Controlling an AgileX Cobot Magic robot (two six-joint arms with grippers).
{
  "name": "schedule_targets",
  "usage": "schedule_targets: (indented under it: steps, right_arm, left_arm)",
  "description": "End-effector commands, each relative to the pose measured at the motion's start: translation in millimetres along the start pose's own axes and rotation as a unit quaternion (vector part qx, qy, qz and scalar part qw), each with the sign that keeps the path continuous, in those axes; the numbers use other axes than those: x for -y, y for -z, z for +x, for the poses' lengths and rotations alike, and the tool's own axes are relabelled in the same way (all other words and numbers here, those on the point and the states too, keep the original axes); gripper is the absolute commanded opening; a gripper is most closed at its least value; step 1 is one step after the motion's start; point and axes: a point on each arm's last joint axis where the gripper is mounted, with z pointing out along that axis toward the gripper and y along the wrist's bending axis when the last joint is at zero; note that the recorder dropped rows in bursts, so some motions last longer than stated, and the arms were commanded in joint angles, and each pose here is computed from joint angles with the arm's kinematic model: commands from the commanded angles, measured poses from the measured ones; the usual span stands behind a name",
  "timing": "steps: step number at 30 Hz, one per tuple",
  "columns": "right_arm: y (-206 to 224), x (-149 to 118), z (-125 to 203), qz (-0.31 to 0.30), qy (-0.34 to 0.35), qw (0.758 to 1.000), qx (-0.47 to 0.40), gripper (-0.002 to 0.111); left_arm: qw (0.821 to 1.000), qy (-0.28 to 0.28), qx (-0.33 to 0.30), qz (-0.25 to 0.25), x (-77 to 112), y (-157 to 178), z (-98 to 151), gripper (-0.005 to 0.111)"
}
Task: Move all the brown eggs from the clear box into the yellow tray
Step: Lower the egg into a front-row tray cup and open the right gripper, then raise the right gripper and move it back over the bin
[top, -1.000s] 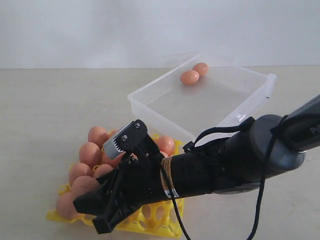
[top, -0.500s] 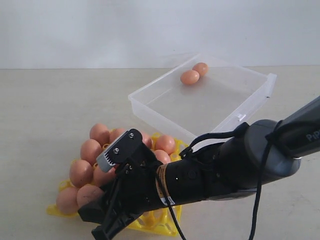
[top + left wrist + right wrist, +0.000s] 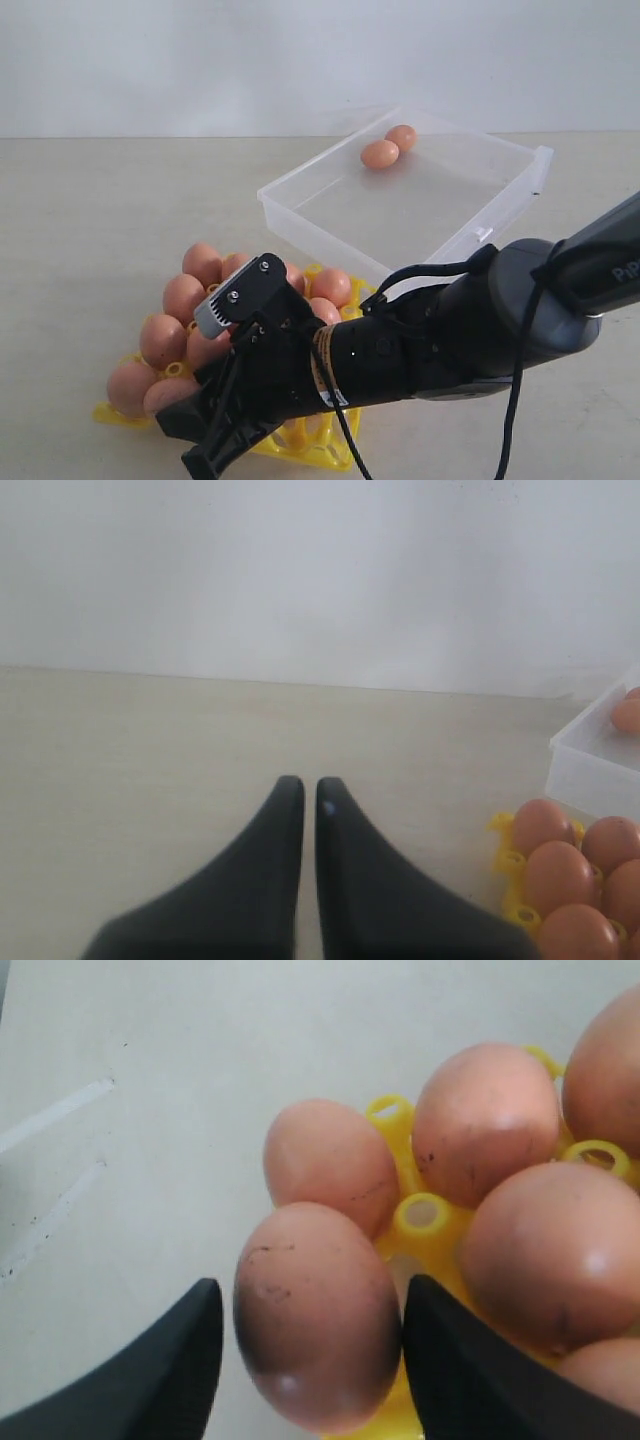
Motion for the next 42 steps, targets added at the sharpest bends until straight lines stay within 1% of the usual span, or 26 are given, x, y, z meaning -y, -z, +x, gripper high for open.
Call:
schedule_targets:
  steps: [1, 6, 9, 13, 14, 15, 18, 19, 24, 26, 27, 28, 29, 31, 32, 34, 37, 42]
  right_arm:
    - [-1, 0, -5, -0.002, 0.010, 1.000, 0.021, 0.050]
    - [0, -2, -14, -0.013, 0.027, 0.997, 0.070, 0.050]
    - [1, 0, -20, -0.003, 0.030, 0.994, 0.101, 0.050]
    - [1, 2, -19, 0.011, 0.010, 0.996, 0.093, 0.049]
    - [1, 2, -18, 0.012, 0.002, 0.997, 0.082, 0.045]
    - [2, 2, -18, 0.014, -0.002, 0.997, 0.076, 0.038]
    - [7, 0, -19, 0.023, 0.005, 0.999, 0.044, 0.006]
    - [10, -1, -20, 0.028, 0.008, 0.999, 0.037, 0.000]
    - [20, -1, -28, 0.059, 0.019, 0.998, 0.021, 0.000]
    - [20, -5, -28, 0.053, 0.004, 0.998, 0.016, 0.000]
    - [17, -12, -24, 0.036, 0.015, 0.999, -0.004, 0.000]
    - [16, -15, -22, 0.033, 0.020, 0.999, -0.015, 0.000]
    - [13, -19, -16, 0.049, 0.027, 0.997, -0.043, 0.000]
    - [13, -16, -11, 0.085, 0.039, 0.993, -0.074, 0.000]
    - [13, -15, -9, 0.091, 0.038, 0.992, -0.080, 0.000]
    - [13, -13, -8, 0.098, 0.047, 0.990, -0.088, 0.000]
    - [13, -13, -9, 0.102, 0.037, 0.991, -0.084, 0.000]
    - [12, -12, -6, 0.099, 0.048, 0.990, -0.088, 0.000]
  left_arm:
    - [1.000, 0.000, 0.003, -0.002, -0.3, 0, 0, 0.004]
    - [1.000, 0.000, 0.003, -0.002, -0.3, 0, 0, 0.004]
    - [1.000, 0.000, 0.003, -0.002, -0.3, 0, 0, 0.004]
    - [1.000, 0.000, 0.003, -0.002, -0.3, 0, 0, 0.004]
    - [1.000, 0.000, 0.003, -0.002, -0.3, 0, 0, 0.004]
    - [1.000, 0.000, 0.003, -0.002, -0.3, 0, 0, 0.004]
    - [1.000, 0.000, 0.003, -0.002, -0.3, 0, 0, 0.004]
    - [1.000, 0.000, 0.003, -0.002, -0.3, 0, 0, 0.004]
    - [1.000, 0.000, 0.003, -0.002, -0.3, 0, 0, 0.004]
    - [1.000, 0.000, 0.003, -0.002, -0.3, 0, 0, 0.004]
    - [1.000, 0.000, 0.003, -0.002, -0.3, 0, 0, 0.004]
    - [1.000, 0.000, 0.003, -0.002, -0.3, 0, 0, 0.004]
    - [1.000, 0.000, 0.003, -0.002, -0.3, 0, 0, 0.004]
    - [1.000, 0.000, 0.003, -0.002, -0.3, 0, 0, 0.004]
    - [1.000, 0.000, 0.003, -0.002, -0.3, 0, 0, 0.004]
    - [1.000, 0.000, 0.003, -0.002, -0.3, 0, 0, 0.004]
    - [1.000, 0.000, 0.003, -0.002, -0.3, 0, 0, 0.004]
    - [1.000, 0.000, 0.003, -0.002, -0.3, 0, 0, 0.004]
